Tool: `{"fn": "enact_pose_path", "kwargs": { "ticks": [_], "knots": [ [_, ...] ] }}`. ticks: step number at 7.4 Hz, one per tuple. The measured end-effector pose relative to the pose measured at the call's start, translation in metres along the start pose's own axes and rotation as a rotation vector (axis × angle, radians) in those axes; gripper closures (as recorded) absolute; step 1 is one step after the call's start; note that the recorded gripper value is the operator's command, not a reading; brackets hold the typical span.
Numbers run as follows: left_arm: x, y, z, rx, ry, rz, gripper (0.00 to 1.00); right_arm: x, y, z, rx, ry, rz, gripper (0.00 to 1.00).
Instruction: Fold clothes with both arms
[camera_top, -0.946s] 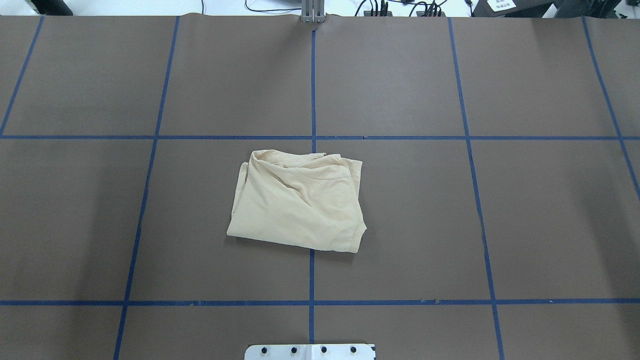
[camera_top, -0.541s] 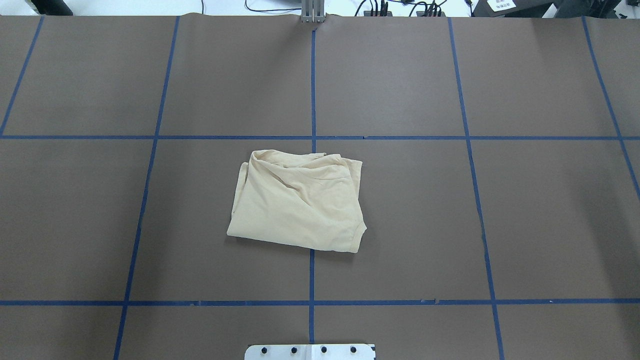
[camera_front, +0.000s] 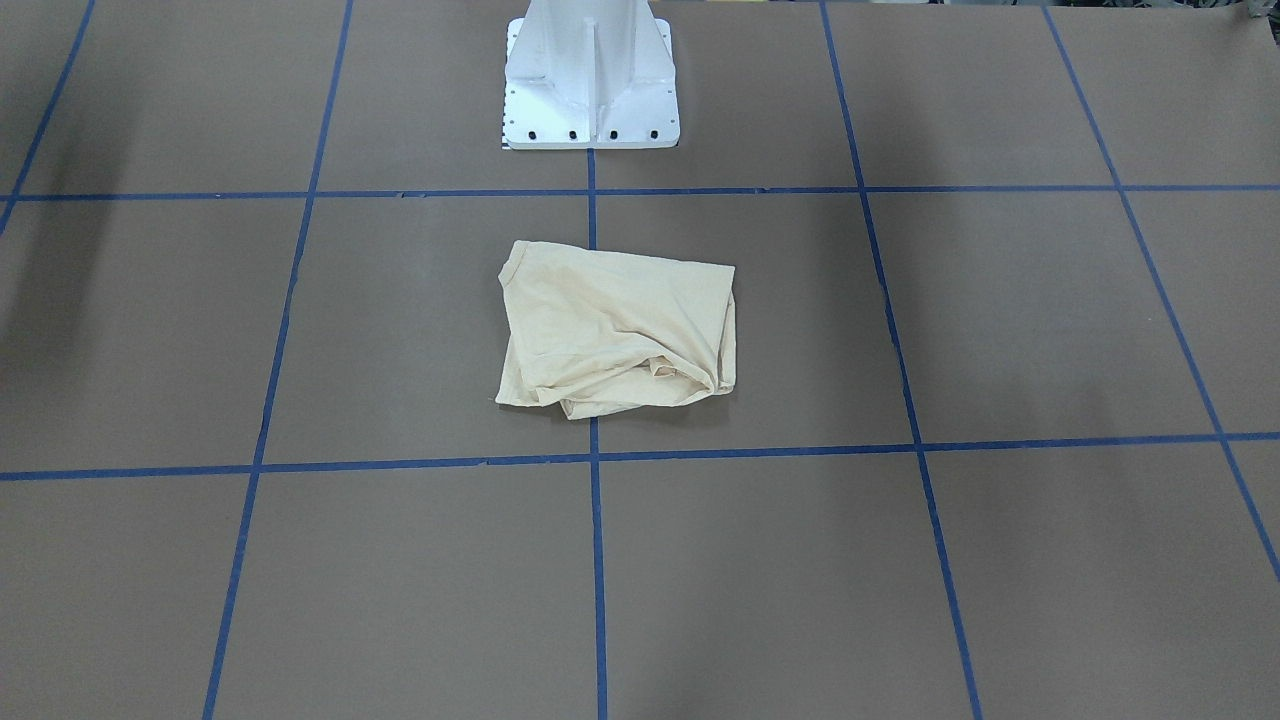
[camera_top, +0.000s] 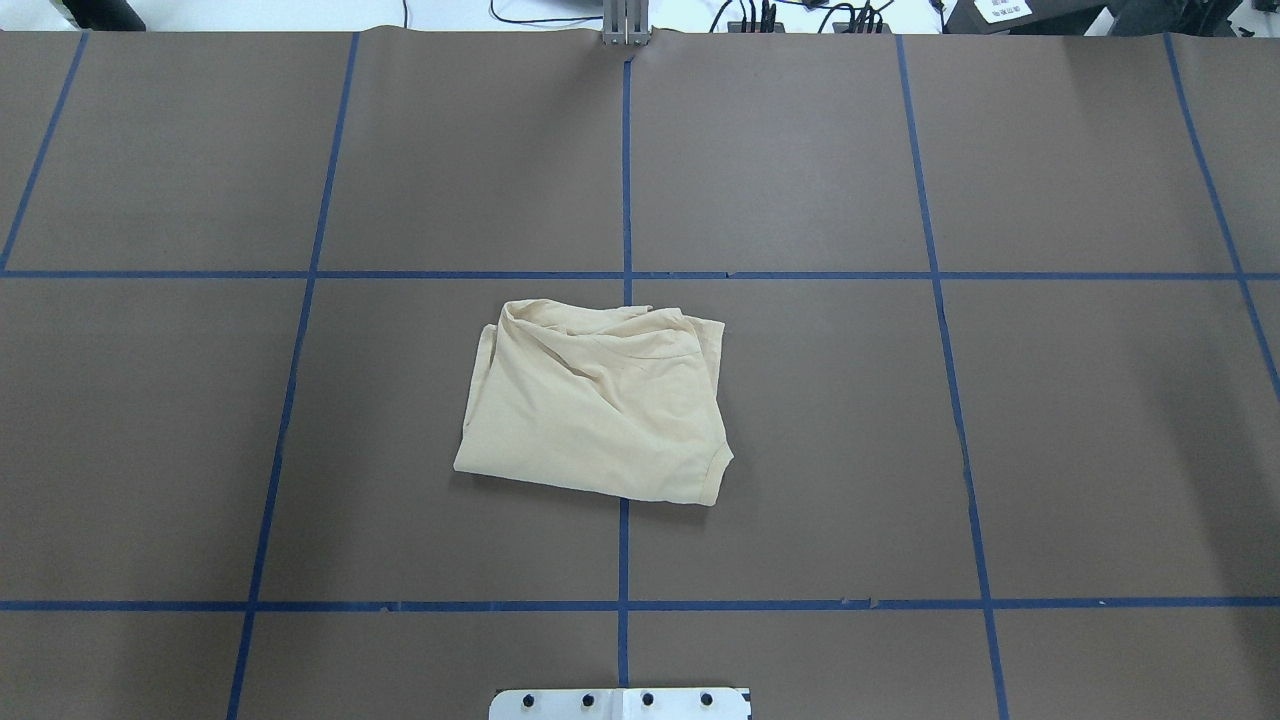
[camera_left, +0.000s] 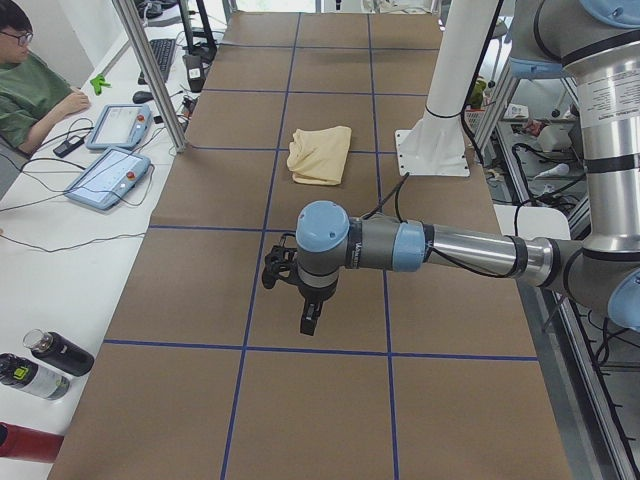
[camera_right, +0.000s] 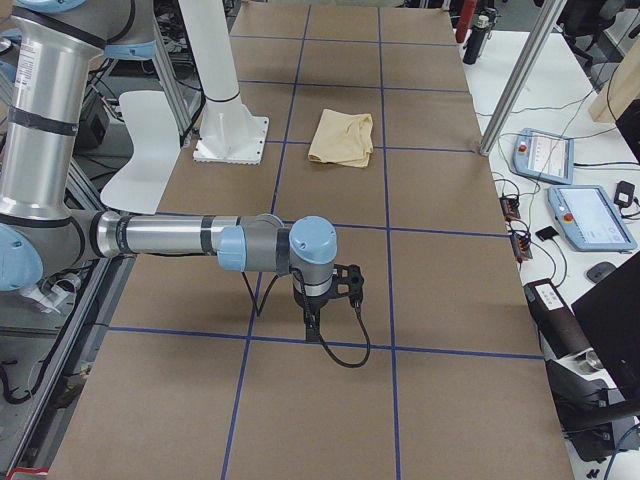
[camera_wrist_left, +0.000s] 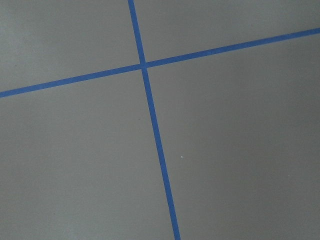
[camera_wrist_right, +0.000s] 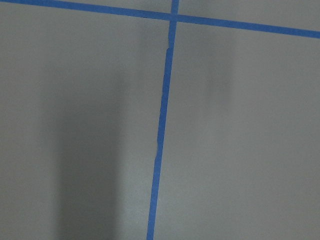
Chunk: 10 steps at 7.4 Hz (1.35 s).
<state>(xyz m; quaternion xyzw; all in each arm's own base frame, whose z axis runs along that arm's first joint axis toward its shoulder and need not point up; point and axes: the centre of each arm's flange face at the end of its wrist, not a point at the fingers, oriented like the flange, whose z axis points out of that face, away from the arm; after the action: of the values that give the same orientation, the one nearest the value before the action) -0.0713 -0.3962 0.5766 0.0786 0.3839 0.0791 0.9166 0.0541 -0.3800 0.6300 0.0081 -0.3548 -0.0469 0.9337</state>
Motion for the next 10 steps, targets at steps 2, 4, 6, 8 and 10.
{"fn": "enact_pose_path", "kwargs": {
  "ticks": [2, 4, 6, 8, 10],
  "knots": [
    [-0.0013, 0.0017, 0.0016, -0.004, 0.000, -0.004, 0.00, -0.0001, -0.0007, -0.0001, 0.001, 0.000, -0.001, 0.00],
    [-0.0062, 0.0036, 0.0067, -0.014, 0.000, -0.014, 0.00, 0.0004, -0.0009, 0.0003, 0.000, 0.000, 0.000, 0.00],
    [-0.0076, 0.0040, 0.0083, -0.016, 0.000, -0.017, 0.00, 0.0007, -0.0012, 0.0008, -0.001, -0.001, 0.000, 0.00],
    [-0.0074, 0.0040, 0.0081, -0.016, 0.001, -0.016, 0.00, 0.0003, -0.0014, 0.0005, -0.001, -0.002, 0.000, 0.00],
    [-0.0077, 0.0049, 0.0084, -0.018, 0.001, -0.018, 0.00, -0.0001, -0.0015, -0.0001, 0.000, -0.002, 0.000, 0.00]
  ]
}}
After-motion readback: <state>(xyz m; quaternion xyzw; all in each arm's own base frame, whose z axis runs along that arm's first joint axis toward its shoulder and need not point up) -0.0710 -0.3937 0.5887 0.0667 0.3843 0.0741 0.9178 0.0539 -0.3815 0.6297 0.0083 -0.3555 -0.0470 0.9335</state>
